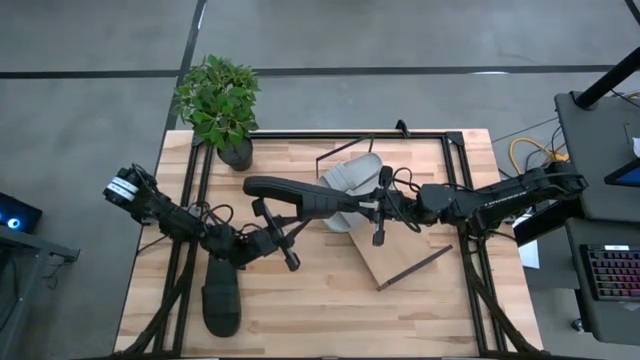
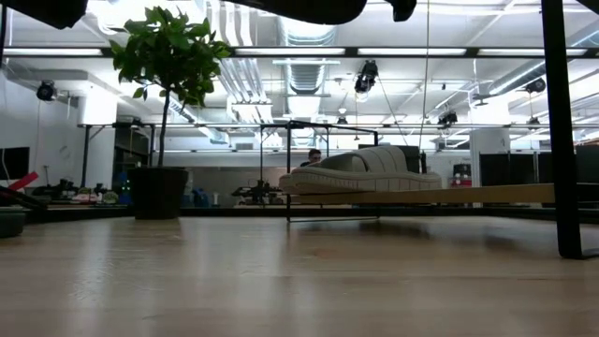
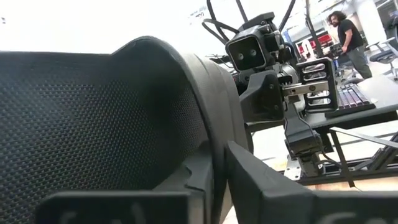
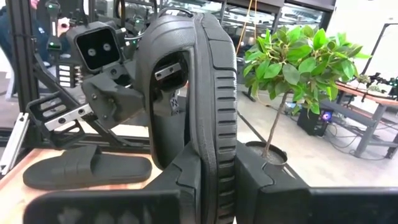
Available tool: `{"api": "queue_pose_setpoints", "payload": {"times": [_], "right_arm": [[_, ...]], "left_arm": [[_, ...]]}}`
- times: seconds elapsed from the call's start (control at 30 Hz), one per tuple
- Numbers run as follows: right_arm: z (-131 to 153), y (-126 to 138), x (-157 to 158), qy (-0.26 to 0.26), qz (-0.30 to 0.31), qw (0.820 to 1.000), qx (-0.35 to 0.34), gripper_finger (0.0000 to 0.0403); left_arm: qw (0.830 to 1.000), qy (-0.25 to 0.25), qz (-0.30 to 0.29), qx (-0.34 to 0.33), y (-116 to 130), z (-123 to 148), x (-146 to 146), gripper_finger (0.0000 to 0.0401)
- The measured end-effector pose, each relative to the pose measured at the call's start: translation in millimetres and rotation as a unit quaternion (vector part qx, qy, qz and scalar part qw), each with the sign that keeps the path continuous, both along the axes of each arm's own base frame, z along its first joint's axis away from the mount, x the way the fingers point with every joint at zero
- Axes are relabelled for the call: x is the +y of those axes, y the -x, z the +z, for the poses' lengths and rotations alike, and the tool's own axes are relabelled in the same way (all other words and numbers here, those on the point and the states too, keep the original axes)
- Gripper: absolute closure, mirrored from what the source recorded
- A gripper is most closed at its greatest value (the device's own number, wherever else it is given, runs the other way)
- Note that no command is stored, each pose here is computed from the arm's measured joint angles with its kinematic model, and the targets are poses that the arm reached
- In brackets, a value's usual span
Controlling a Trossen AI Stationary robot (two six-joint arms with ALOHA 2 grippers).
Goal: Pick and place slides into the shelf
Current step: Put the top black slide on the shelf
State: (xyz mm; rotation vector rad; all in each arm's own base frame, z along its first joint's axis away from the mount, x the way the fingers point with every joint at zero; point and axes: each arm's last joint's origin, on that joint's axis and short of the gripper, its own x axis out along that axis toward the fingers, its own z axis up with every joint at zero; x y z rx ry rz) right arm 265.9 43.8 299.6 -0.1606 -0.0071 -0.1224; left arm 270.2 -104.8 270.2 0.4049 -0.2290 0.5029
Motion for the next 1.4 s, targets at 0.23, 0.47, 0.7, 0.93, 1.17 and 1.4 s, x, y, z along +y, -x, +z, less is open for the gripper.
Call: {"api": "queue_pose_setpoints", "payload": {"times": [0.23, 0.47, 0.7, 0.93, 1.17, 1.4], "right_arm": [[-0.8, 0.1, 0.0, 0.001, 0.0, 1.0, 0.004, 0.0362], [-0.5, 0.0, -0.5, 0.004, -0.002, 1.0, 0.002, 0.0362], [0.3, 7.0, -7.9, 0.001, -0.031, 0.999, 0.027, 0.0362], [13.1, 28.0, -13.4, -0.013, -0.031, 0.999, 0.031, 0.0362], [27.9, 59.8, -24.7, -0.06, -0.055, 0.994, 0.073, 0.0362], [59.5, 87.7, -35.6, -0.106, -0.086, 0.982, 0.129, 0.0362]], "left_arm": [[1.0, 0.002, -0.002, -0.003, 0.5, 1.0, 0.1, 0.0282], [1.0, -0.017, 0.008, 0.009, 0.7, 1.1, 0.3, 0.0172], [0.995, -0.044, 0.077, 0.05, 9.9, 6.2, -4.5, 0.011], [0.996, -0.024, 0.074, 0.044, 27.9, 20.0, -14.5, 0.0107], [0.995, -0.027, 0.073, 0.061, 45.1, 27.0, -29.4, 0.0106], [0.996, -0.045, 0.052, 0.065, 55.9, 31.6, -39.6, 0.0106]]}}
